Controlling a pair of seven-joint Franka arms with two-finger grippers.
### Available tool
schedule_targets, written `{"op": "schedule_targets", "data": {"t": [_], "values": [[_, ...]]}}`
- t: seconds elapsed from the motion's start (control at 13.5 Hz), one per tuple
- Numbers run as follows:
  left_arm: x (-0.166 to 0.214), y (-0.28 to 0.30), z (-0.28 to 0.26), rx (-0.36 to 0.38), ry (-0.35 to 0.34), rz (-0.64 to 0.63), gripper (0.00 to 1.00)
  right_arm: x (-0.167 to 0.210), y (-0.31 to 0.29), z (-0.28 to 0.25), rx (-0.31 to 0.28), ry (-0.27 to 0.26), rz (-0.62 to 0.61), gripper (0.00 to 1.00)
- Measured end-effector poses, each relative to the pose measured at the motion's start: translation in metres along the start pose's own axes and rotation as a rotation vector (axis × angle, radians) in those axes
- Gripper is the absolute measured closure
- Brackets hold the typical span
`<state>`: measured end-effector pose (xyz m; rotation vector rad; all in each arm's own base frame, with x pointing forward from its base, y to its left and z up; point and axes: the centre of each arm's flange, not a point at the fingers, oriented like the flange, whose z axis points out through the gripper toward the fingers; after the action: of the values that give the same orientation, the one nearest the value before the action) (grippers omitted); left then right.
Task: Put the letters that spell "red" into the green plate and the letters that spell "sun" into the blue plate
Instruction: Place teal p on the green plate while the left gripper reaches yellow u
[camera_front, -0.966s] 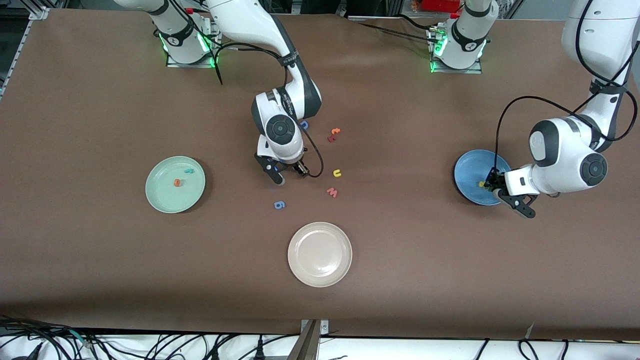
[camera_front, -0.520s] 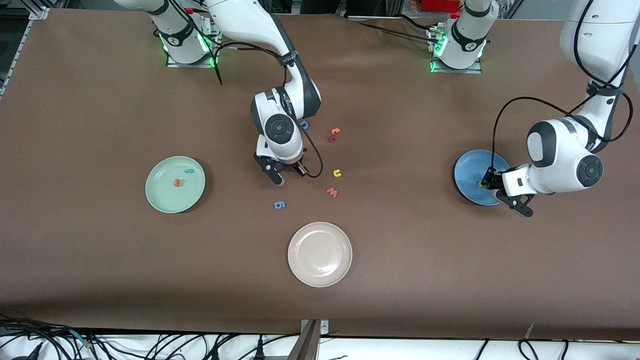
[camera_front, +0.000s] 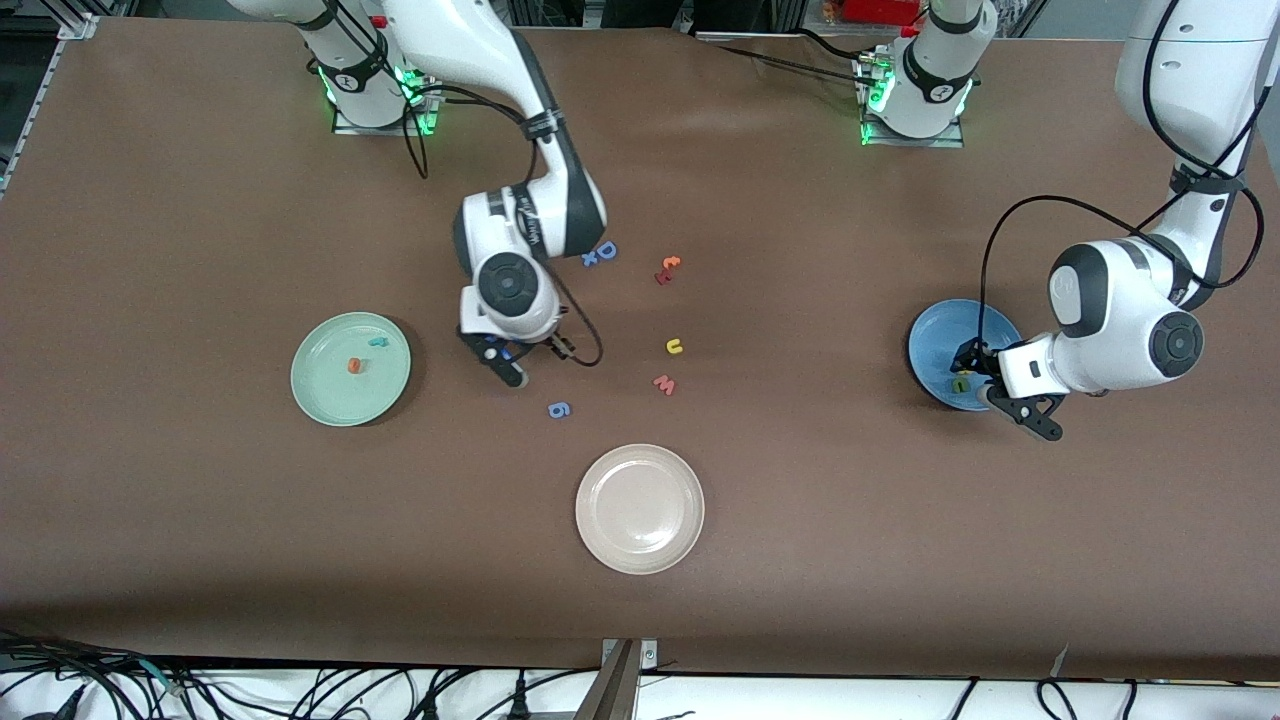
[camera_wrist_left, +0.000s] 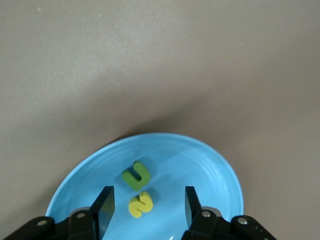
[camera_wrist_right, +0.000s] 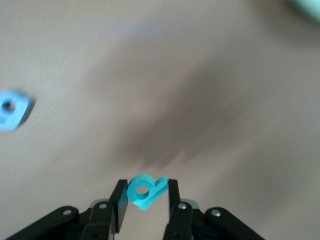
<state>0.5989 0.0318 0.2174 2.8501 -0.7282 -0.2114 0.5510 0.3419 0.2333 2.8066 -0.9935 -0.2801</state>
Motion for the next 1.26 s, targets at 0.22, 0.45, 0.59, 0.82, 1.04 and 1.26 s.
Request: {"op": "schedule_targets", "data": {"t": [0.22,0.45,0.59,0.82,1.04,1.26], "values": [[0.024,0.035,-0.002,0.012,0.0,0.004,0.35,0.07,0.056,-0.039,-0.062,-0.043,-0.16,0.63],[0.054,0.107,-0.007,0.025,-0.02,-0.056,0.35,0.129,0.106,-0.035,-0.08,-0.092,-0.271,0.63],[0.069,0.159,-0.008,0.034,-0.037,-0.119,0.35,0.165,0.134,-0.015,-0.092,-0.123,-0.314,0.63],[0.084,0.227,0.0,0.05,-0.051,-0.222,0.35,0.188,0.144,0.003,-0.105,-0.103,-0.347,0.63],[0.096,0.279,0.003,0.067,-0.042,-0.333,0.34,0.194,0.144,0.015,-0.11,-0.099,-0.381,0.63],[0.105,0.308,0.009,0.118,-0.043,-0.258,0.22,0.209,0.152,0.021,-0.094,-0.099,-0.41,0.63]]}}
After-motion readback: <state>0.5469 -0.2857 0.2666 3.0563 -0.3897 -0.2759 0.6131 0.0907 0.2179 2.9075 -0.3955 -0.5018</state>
